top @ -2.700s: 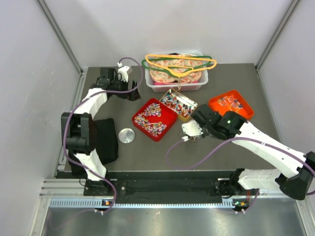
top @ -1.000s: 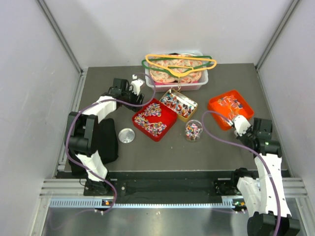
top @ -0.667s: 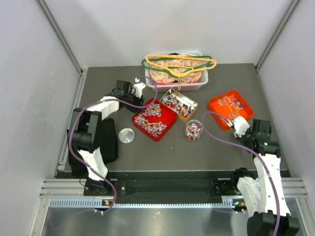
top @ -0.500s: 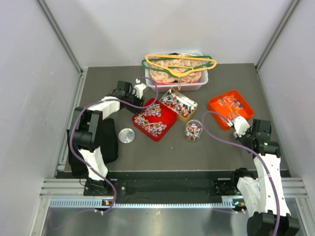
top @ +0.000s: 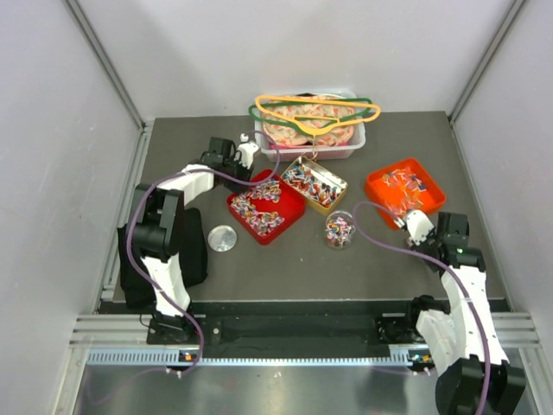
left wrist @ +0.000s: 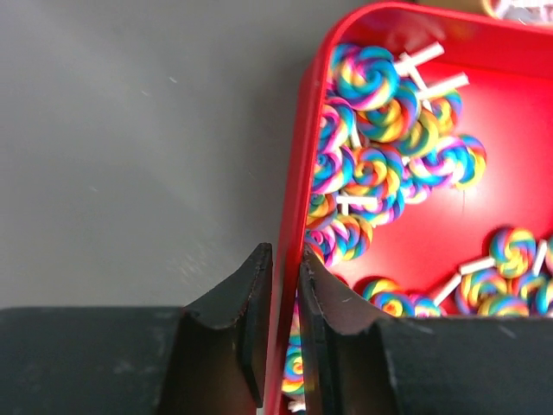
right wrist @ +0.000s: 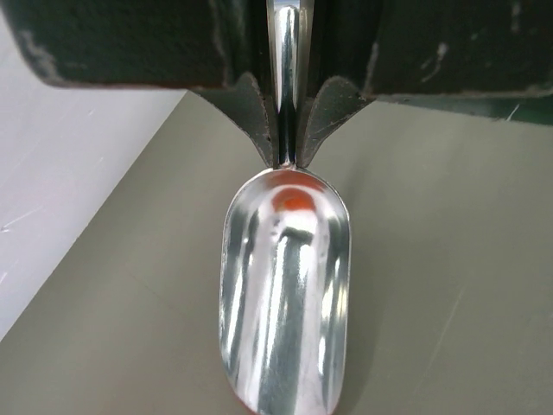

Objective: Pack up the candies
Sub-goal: Move the storage box to the center of the board.

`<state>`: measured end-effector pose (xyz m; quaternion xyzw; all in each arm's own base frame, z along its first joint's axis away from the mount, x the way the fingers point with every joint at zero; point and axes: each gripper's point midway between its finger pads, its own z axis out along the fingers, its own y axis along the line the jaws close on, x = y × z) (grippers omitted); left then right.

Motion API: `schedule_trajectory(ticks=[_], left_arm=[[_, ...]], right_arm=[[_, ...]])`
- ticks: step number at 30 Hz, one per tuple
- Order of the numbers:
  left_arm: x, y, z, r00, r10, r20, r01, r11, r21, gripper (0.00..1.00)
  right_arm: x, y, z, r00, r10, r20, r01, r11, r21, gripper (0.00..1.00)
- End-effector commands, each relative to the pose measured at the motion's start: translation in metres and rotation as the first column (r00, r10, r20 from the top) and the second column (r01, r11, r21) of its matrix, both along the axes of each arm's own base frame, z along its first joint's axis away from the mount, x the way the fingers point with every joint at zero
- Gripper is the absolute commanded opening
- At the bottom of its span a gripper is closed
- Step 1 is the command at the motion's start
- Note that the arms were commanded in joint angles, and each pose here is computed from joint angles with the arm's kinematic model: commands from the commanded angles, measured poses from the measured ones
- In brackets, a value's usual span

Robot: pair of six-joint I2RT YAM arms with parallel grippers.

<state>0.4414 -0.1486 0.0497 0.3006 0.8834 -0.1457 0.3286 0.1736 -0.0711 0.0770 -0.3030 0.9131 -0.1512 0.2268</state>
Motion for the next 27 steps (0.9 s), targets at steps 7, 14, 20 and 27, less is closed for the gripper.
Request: schedule_trajectory(ticks=[7,14,20,27], left_arm=[[0.033,0.016,0.014,0.996,0.049,0.073,-0.050,0.999,0.015,0.22],[0.048,0.036,0.020,0.992,0.079,0.094,-0.081,0.997,0.018,0.22],[0.062,0.057,0.020,0.988,0.115,0.104,-0.117,0.993,0.019,0.21],[0.087,0.076,0.017,0.981,0.156,0.116,-0.160,0.987,0.023,0.20]], right_arm=[[0.025,-0.027,-0.011,0.995,-0.080,0.067,0.084,0.994,-0.071,0.00],[0.031,-0.044,-0.017,0.991,-0.120,0.065,0.124,0.991,-0.054,0.00],[0.034,-0.044,-0.018,0.992,-0.113,0.057,0.116,0.992,-0.050,0.01],[0.035,-0.043,-0.014,0.992,-0.109,0.059,0.112,0.993,-0.046,0.07]])
